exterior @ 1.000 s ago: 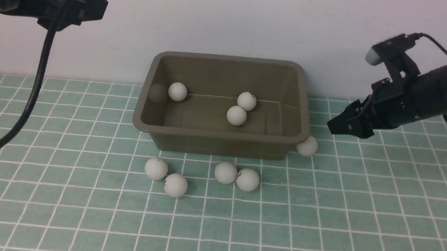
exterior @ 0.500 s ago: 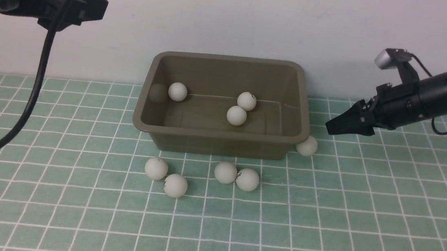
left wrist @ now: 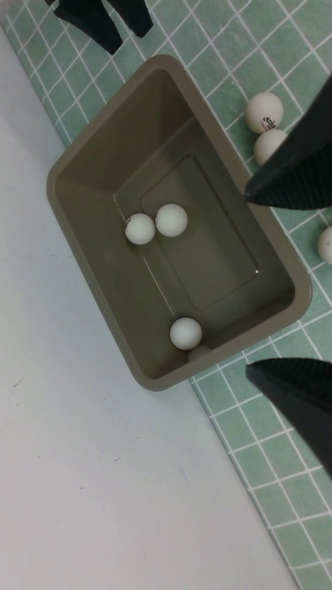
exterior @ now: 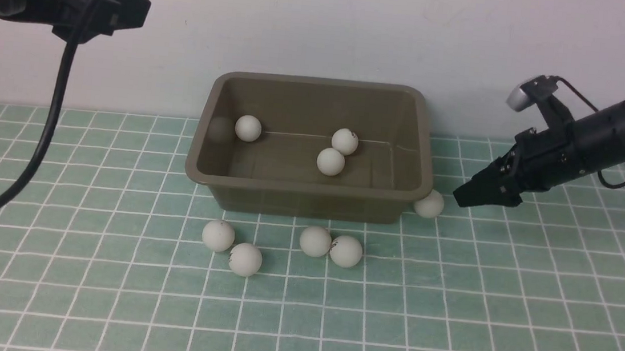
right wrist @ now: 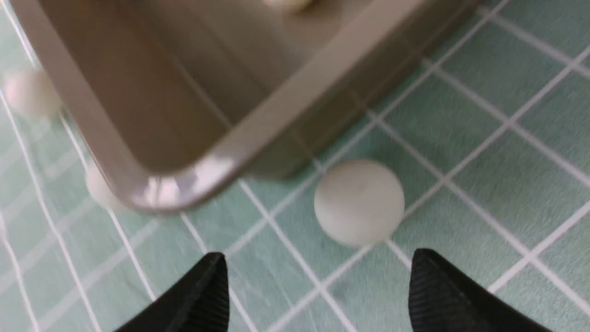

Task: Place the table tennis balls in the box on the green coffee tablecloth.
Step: 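Reach for and grasp a ping pong ball on the table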

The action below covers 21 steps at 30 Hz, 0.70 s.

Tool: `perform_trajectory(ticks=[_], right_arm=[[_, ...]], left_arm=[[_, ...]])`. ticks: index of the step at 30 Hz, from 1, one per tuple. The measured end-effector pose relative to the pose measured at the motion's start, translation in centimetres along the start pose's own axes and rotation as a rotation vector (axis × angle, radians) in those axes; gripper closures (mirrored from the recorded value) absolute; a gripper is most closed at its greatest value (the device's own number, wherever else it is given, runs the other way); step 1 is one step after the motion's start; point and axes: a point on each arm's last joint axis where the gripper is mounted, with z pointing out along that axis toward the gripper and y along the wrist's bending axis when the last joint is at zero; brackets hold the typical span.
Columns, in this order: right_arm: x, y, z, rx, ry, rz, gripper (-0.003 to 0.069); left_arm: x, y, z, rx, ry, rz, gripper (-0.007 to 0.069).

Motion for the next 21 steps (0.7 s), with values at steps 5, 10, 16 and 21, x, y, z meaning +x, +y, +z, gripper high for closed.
perform_trajectory(ticks=[5,10,16,21], right_arm=[[-0.5,0.0,0.1,0.011,-0.046,-0.073,0.0186],[-1.1,0.4,0.8,0.041,-0.045,-0.18,0.0186],[-1.4,0.6,2.3,0.084,-0.018,-0.268,0.0186],[-0.7,-0.1,3.3,0.096,-0.005,-0.266,0.0186]], left_arm=[[0.0,0.0,0.0,0.0,0.0,0.0,0.023],[0.0,0.0,0.0,0.0,0.0,0.001,0.023],[0.0,0.0,0.0,0.001,0.001,0.005,0.023],[0.0,0.0,0.0,0.001,0.001,0.009,0.023]])
